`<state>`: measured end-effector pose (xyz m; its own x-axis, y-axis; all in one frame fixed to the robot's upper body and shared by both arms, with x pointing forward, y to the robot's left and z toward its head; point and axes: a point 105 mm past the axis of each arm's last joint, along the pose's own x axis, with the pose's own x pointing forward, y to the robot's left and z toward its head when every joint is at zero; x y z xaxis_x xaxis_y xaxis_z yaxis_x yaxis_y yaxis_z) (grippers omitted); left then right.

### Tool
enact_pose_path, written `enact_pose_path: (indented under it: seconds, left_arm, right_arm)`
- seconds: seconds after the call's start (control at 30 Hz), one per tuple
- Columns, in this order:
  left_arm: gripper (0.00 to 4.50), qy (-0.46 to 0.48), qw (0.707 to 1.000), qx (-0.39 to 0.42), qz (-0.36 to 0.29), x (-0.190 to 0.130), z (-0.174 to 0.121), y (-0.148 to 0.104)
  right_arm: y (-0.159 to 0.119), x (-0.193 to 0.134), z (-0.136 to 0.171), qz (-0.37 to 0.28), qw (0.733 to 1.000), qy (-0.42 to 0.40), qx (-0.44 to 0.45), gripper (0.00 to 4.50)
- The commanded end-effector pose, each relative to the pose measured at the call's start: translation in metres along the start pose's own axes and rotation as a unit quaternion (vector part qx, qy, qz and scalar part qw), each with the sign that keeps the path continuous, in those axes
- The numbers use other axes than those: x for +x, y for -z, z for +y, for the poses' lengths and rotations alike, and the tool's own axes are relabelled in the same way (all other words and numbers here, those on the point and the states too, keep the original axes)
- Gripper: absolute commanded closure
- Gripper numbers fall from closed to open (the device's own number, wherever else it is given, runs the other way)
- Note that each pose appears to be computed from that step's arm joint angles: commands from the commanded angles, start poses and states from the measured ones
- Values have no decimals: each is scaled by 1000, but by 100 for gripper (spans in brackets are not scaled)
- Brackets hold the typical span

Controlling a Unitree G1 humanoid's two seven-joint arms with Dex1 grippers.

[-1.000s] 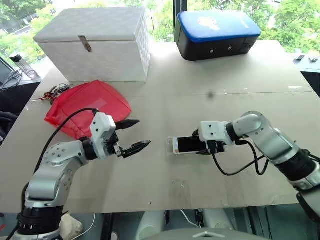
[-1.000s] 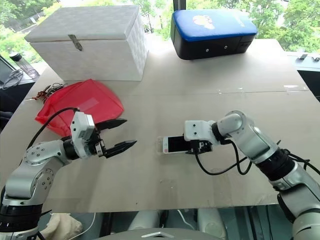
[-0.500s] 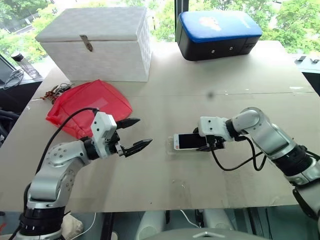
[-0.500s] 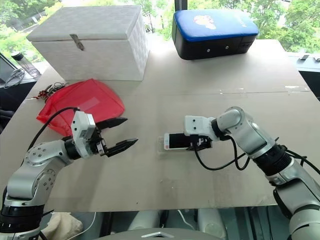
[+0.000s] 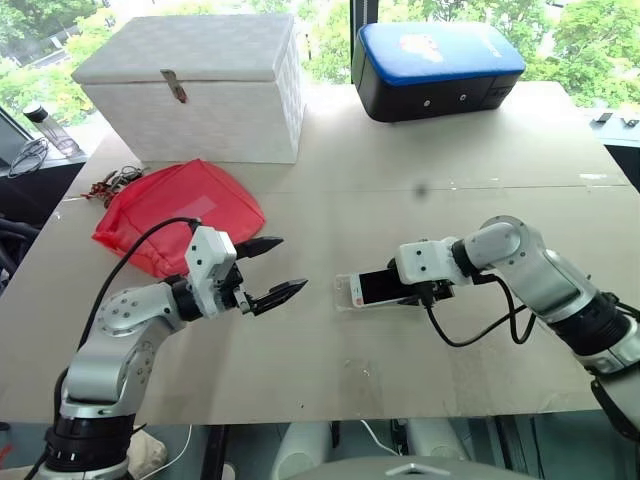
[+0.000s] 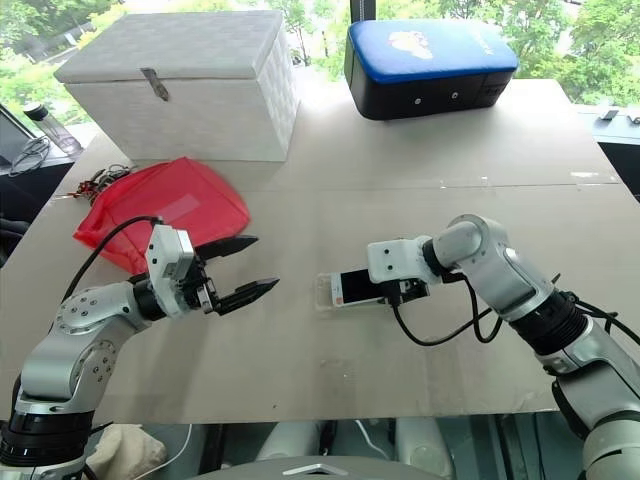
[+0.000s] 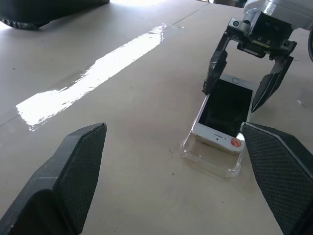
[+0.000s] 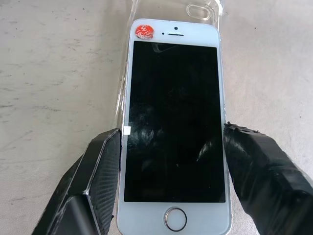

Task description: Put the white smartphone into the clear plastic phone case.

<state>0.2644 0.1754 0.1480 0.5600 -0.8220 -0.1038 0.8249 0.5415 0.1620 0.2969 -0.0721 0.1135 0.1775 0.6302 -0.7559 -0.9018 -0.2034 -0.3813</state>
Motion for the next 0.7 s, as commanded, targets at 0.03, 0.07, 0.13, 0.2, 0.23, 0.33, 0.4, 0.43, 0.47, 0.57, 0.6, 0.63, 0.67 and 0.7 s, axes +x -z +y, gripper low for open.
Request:
enact_pose_path:
  seconds: [0.03,0.07,0.13,0.2,0.23,0.33,0.4,0.43,0.47,0.57,0.6,0.63,0.67,0.7]
  left_arm:
    - [0,0,1000,16,-11,0,0,-6]
    - [0,0,1000,17,-12,0,0,-6]
    - [0,1,1000,17,-13,1,0,-6]
    - [0,2,1000,18,-14,1,0,-5]
    - [0,2,1000,18,-14,2,0,-5]
    - [0,4,1000,19,-13,3,0,-4]
    - [0,7,1000,20,-12,4,-1,-2]
    - [0,7,1000,20,-12,4,0,-2]
    - [0,8,1000,21,-11,4,1,-1]
    - [0,8,1000,22,-11,5,3,0]
    - [0,9,1000,22,-11,6,3,1]
    - [0,10,1000,22,-10,6,3,2]
    - [0,11,1000,22,-10,6,3,3]
    - [0,12,1000,22,-9,6,3,4]
  right_arm:
    - [9,13,21,23,998,-50,11,175]
    - [11,15,21,28,998,-50,23,175]
    - [12,18,20,33,997,-46,42,175]
    - [15,19,18,44,997,-44,51,175]
    - [16,20,17,48,997,-43,50,175]
    - [14,21,15,47,997,-43,50,175]
    - [11,22,16,42,997,-50,51,175]
    - [10,21,17,41,996,-55,50,175]
    - [10,21,18,42,996,-58,49,175]
    - [9,20,16,34,997,-56,51,71]
    - [8,19,15,32,997,-52,56,13]
    - [7,17,13,28,997,-48,55,4]
    - [5,14,10,24,997,-41,55,4]
    - [3,12,5,18,998,-23,55,4]
